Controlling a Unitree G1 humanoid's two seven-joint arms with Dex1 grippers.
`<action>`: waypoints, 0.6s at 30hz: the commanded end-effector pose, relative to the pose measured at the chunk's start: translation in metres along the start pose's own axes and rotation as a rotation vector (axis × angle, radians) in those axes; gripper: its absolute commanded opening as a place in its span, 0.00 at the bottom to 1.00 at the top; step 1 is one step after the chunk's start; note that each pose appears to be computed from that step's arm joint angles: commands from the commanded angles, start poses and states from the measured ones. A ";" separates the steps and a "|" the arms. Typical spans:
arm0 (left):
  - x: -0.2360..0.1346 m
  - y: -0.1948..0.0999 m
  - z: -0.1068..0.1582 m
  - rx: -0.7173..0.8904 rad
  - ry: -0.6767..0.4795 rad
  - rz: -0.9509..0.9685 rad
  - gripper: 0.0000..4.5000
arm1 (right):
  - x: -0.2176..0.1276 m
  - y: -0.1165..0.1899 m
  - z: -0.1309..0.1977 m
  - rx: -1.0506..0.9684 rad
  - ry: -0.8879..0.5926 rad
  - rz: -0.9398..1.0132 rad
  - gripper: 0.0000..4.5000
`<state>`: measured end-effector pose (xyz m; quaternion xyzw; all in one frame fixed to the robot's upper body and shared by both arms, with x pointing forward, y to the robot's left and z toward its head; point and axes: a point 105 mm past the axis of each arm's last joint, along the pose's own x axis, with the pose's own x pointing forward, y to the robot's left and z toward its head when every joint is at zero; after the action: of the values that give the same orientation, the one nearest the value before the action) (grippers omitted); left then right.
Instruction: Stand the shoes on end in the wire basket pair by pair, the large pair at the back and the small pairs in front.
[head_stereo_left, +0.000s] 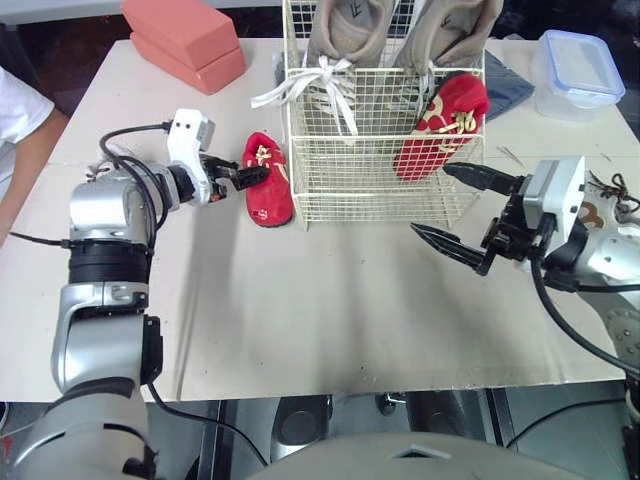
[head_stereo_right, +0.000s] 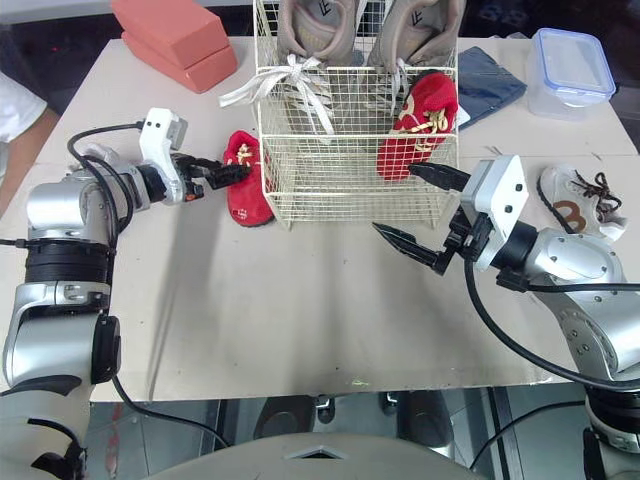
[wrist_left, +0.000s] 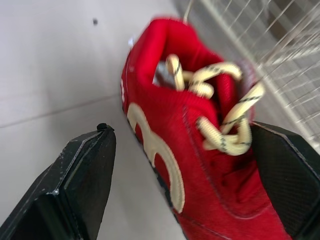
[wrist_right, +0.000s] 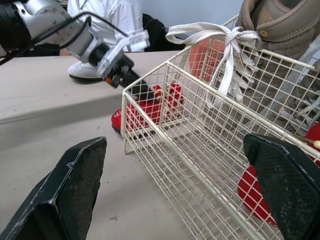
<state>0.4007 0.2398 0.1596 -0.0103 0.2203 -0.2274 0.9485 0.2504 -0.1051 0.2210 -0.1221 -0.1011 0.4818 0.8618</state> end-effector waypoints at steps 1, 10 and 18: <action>0.000 0.007 0.011 -0.026 -0.013 0.018 1.00 | 0.000 0.004 0.011 -0.043 -0.032 -0.008 0.97; -0.014 0.009 0.037 -0.085 0.011 -0.075 1.00 | 0.000 0.004 0.010 -0.042 -0.030 -0.022 0.97; -0.028 0.024 0.043 -0.146 0.048 -0.068 1.00 | 0.002 0.004 0.008 -0.043 -0.033 -0.024 0.97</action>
<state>0.4067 0.2629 0.1928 -0.0746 0.2711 -0.2475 0.9272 0.2507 -0.1046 0.2198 -0.1252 -0.1028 0.4690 0.8682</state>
